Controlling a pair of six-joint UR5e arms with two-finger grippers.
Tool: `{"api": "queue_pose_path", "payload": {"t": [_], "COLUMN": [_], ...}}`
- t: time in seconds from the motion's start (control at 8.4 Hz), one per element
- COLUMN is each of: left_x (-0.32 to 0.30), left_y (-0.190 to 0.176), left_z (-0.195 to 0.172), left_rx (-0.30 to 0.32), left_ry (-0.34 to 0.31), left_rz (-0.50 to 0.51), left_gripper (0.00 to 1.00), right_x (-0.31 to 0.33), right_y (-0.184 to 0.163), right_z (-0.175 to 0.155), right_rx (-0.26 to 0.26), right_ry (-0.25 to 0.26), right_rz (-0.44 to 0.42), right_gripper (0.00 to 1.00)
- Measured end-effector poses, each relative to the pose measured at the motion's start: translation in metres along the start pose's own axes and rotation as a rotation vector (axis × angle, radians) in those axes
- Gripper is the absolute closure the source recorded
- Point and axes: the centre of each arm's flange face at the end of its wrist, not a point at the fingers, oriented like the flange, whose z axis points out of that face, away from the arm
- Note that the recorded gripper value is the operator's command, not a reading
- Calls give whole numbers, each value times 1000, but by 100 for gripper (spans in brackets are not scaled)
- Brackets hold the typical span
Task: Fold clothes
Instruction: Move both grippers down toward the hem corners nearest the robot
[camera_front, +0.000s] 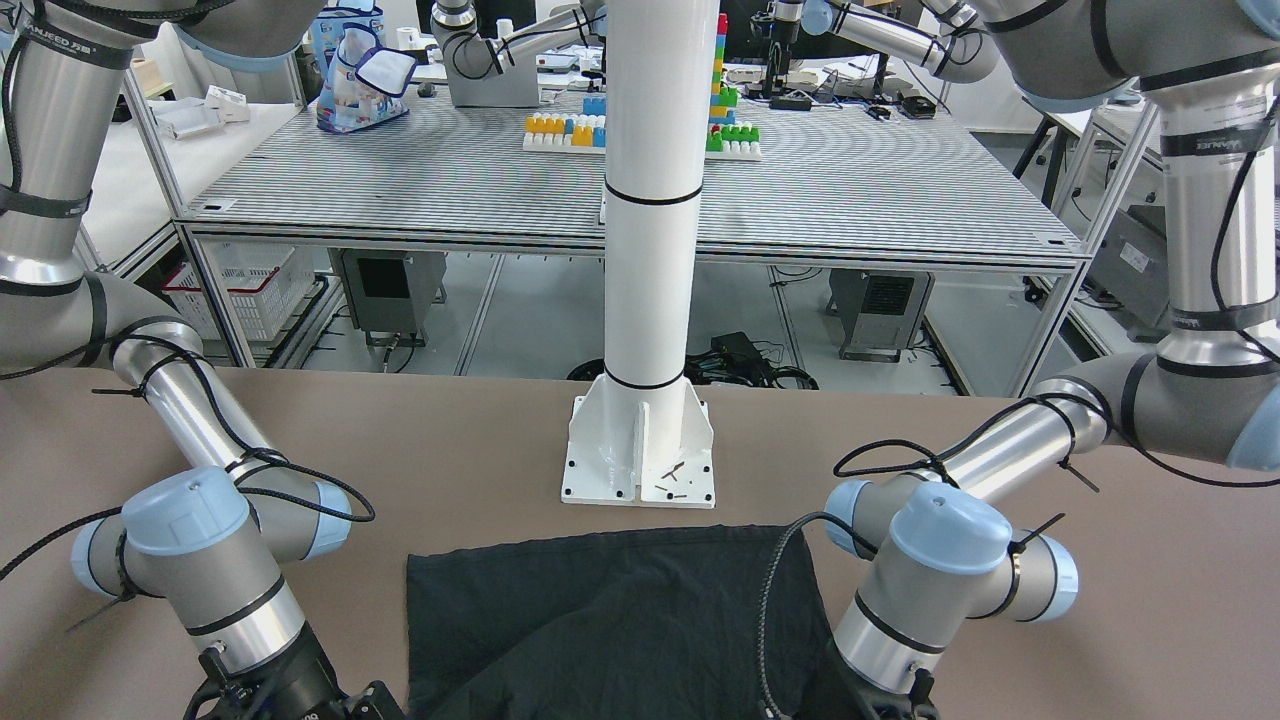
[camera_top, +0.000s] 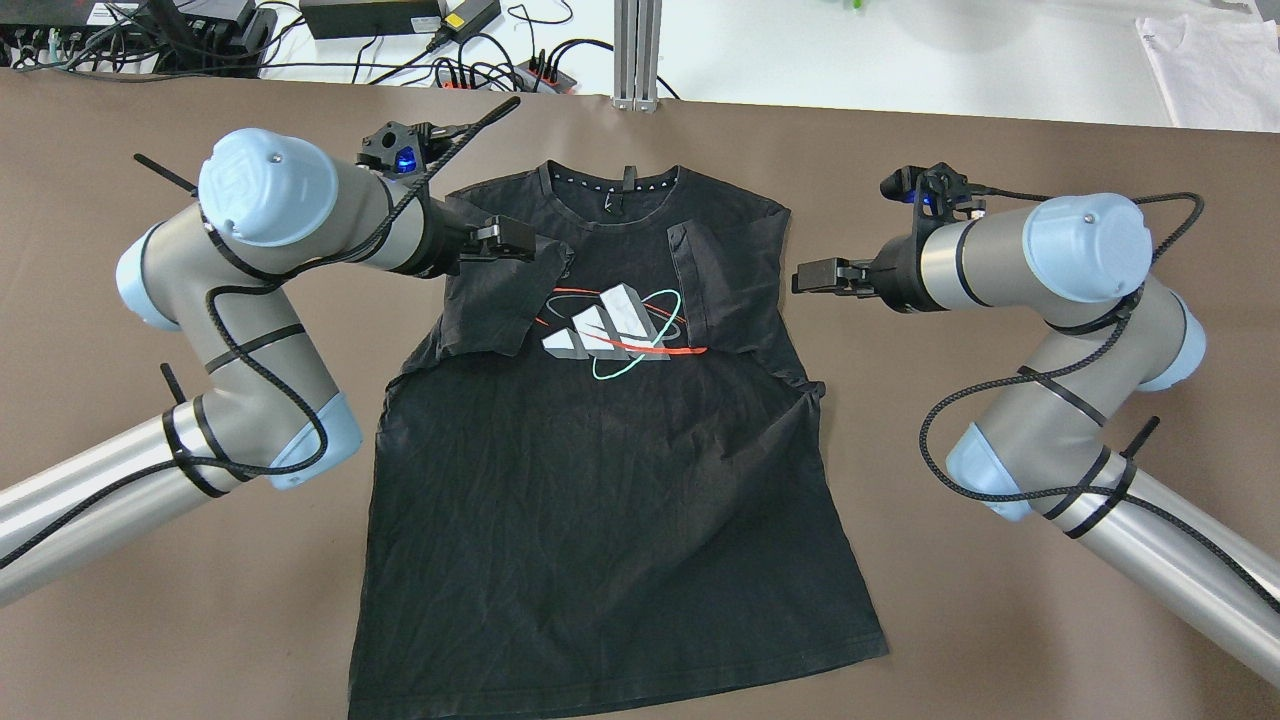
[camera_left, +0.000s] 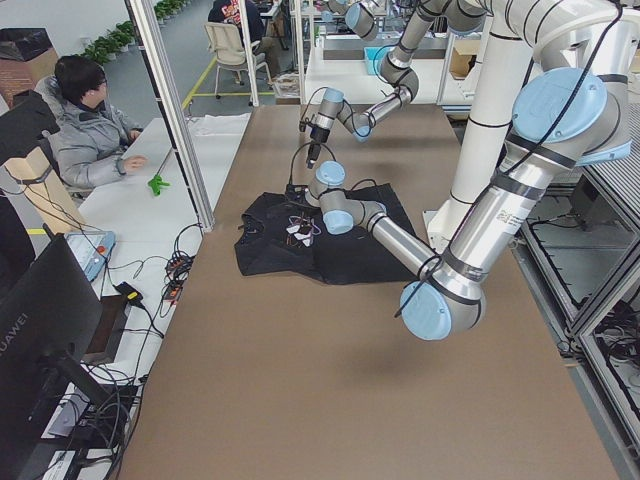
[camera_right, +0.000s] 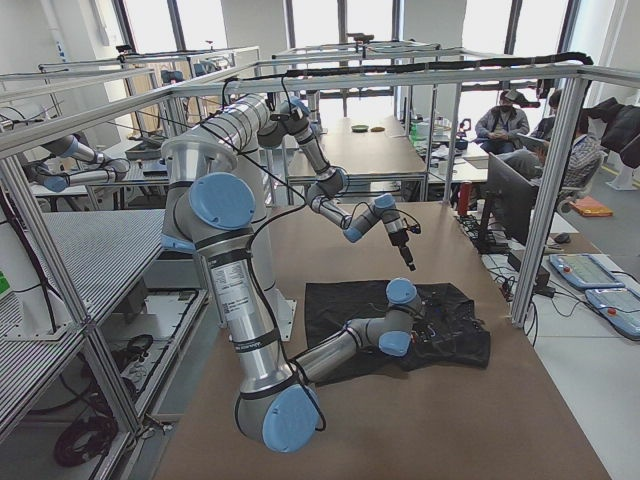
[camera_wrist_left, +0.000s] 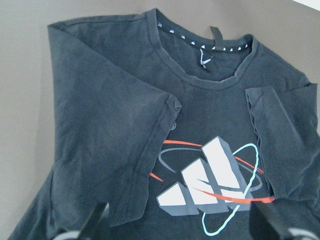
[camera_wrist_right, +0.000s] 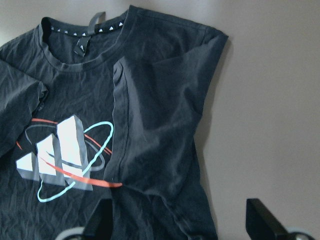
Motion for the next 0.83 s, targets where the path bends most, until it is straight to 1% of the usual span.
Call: {"api": "queue_pose_path", "payload": {"t": [0.24, 0.48, 0.6, 0.71, 0.83], "left_x": [-35, -74, -93, -111, -124], "left_y": [19, 38, 46, 54, 63], "left_z": [-18, -37, -44, -53, -65], "left_rx": [-21, -24, -22, -18, -15], "left_ry": [-3, -2, 9, 19, 23], "left_rz": [-45, -91, -106, -114, -120], "left_gripper": [0, 0, 0, 0, 0], "right_x": [27, 54, 61, 68, 72], "right_y": [33, 73, 99, 131, 155], "right_z": [-19, -43, -48, -51, -52], "right_rx": [-78, -128, -156, -183, -207], "right_ry": [-13, -11, -27, -63, -96], "right_rz": [23, 118, 168, 208, 236], "right_gripper": [6, 6, 6, 6, 6]}}
